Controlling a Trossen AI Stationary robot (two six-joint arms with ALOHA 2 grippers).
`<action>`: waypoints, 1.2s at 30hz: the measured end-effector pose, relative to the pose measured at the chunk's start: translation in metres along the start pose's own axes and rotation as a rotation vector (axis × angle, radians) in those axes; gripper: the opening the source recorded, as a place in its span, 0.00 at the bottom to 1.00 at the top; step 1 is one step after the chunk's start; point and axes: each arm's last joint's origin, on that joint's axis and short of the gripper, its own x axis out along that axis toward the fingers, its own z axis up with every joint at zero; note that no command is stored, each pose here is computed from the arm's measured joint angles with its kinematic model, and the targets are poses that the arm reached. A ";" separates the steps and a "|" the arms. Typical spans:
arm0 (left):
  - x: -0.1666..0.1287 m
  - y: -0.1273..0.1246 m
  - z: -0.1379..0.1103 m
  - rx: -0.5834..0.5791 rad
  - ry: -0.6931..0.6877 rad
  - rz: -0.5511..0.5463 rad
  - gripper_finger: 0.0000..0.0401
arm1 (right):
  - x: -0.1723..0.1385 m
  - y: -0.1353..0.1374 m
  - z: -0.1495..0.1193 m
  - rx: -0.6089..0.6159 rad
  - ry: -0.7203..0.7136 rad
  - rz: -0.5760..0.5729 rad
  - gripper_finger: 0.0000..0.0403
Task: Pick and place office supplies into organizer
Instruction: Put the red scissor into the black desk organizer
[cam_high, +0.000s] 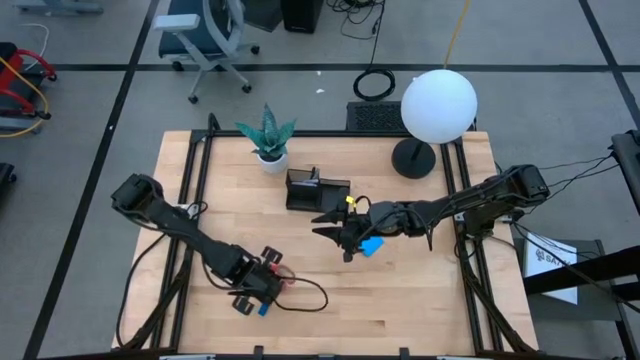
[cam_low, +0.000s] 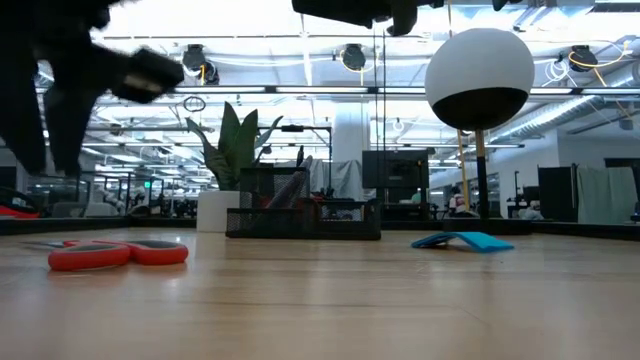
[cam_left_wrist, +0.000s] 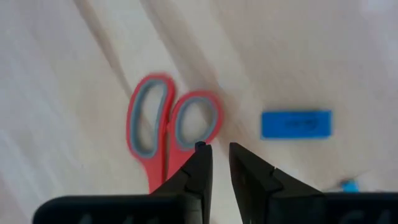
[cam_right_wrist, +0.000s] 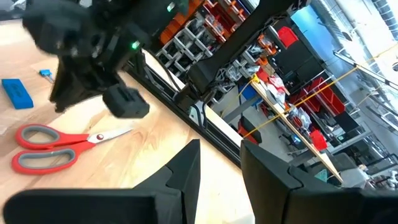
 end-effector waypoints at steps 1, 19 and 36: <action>-0.003 -0.001 0.001 -0.004 -0.018 0.002 0.15 | 0.000 0.001 0.001 -0.001 -0.003 0.003 0.26; -0.136 0.001 -0.027 -0.079 -0.510 0.299 0.15 | -0.003 0.008 0.014 0.080 -0.173 0.132 0.26; -0.168 0.007 -0.027 -0.123 -0.775 0.407 0.15 | 0.029 0.032 0.000 0.158 -0.325 0.113 0.26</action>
